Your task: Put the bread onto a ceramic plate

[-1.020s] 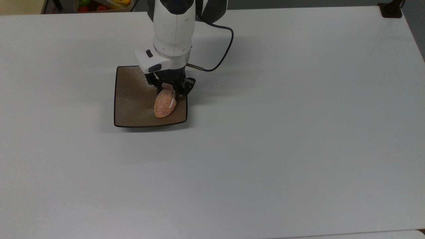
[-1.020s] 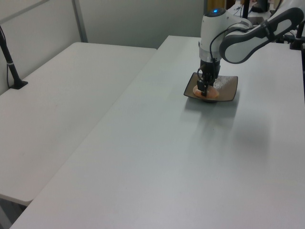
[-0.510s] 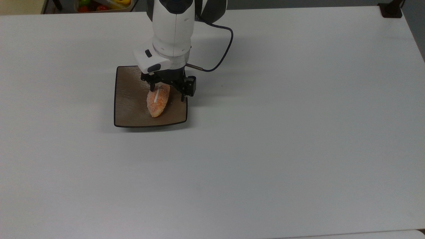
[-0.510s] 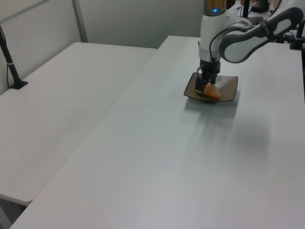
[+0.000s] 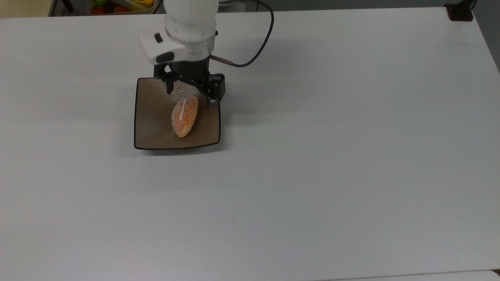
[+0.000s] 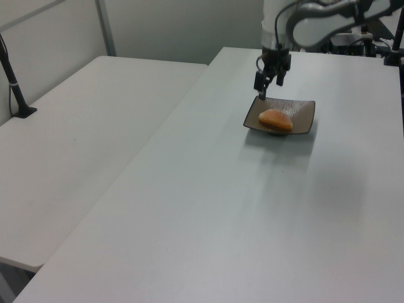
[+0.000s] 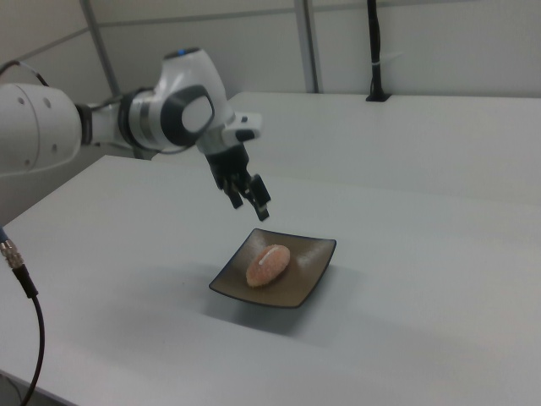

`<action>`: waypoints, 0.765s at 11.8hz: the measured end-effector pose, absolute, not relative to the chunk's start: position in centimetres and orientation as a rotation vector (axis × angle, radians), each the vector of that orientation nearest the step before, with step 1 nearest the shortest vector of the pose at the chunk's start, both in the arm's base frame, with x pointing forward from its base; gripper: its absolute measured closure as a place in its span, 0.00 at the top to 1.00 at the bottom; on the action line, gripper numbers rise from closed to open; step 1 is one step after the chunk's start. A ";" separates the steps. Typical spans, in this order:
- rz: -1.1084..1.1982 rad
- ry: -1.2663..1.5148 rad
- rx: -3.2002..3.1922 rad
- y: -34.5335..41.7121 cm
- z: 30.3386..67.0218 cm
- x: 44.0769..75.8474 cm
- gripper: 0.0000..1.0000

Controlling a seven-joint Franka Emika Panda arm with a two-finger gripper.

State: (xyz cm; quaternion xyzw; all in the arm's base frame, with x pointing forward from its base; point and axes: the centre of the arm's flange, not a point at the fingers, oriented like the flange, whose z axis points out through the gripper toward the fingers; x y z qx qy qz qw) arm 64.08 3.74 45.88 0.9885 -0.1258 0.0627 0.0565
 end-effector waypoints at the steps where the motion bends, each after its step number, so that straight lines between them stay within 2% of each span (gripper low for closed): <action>1: 0.135 -0.332 3.016 3.7 48.1 63.5 1.00; 3: 0.015 -0.193 3.031 2.8 52.3 61.4 1.00; 6: 0.019 -0.099 3.061 3.0 57.8 58.2 1.00; 9: -0.018 -0.023 3.086 6.1 57.7 57.0 1.00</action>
